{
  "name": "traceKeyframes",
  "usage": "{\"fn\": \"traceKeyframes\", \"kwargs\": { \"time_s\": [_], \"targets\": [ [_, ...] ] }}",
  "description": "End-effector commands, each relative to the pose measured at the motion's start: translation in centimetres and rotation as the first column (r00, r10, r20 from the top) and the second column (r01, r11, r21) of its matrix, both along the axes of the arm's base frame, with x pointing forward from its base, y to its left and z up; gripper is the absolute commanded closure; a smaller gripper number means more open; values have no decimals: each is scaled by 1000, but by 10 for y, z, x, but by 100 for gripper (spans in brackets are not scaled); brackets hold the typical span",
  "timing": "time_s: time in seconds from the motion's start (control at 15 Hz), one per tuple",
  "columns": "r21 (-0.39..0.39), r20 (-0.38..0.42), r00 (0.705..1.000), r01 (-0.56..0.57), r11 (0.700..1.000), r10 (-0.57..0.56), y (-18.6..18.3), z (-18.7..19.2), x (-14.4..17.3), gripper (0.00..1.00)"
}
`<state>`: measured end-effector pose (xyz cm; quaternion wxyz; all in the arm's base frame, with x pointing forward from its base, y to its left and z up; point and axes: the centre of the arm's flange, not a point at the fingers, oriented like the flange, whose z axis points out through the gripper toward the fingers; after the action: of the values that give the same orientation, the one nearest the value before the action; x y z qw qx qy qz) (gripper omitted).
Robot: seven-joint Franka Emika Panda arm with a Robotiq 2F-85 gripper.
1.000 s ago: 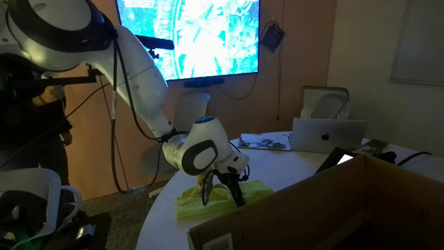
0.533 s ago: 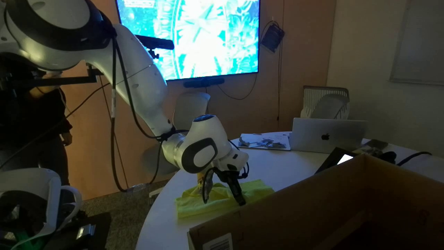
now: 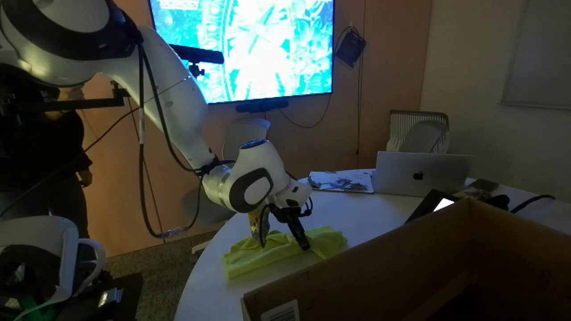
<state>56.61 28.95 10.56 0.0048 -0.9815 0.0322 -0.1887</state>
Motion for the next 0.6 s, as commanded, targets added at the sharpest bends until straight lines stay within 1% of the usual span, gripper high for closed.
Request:
{"fn": "traceKeyframes", "kwargs": {
  "time_s": [0.0, 0.27, 0.53],
  "targets": [
    [-7, 60, 996, -60, 998, 60, 16, 23, -2, 87],
    [-27, 96, 988, -115, 993, 117, 40, 32, -3, 87],
    [-60, 85, 975, -203, 977, 207, 80, 25, -12, 87]
  ]
}}
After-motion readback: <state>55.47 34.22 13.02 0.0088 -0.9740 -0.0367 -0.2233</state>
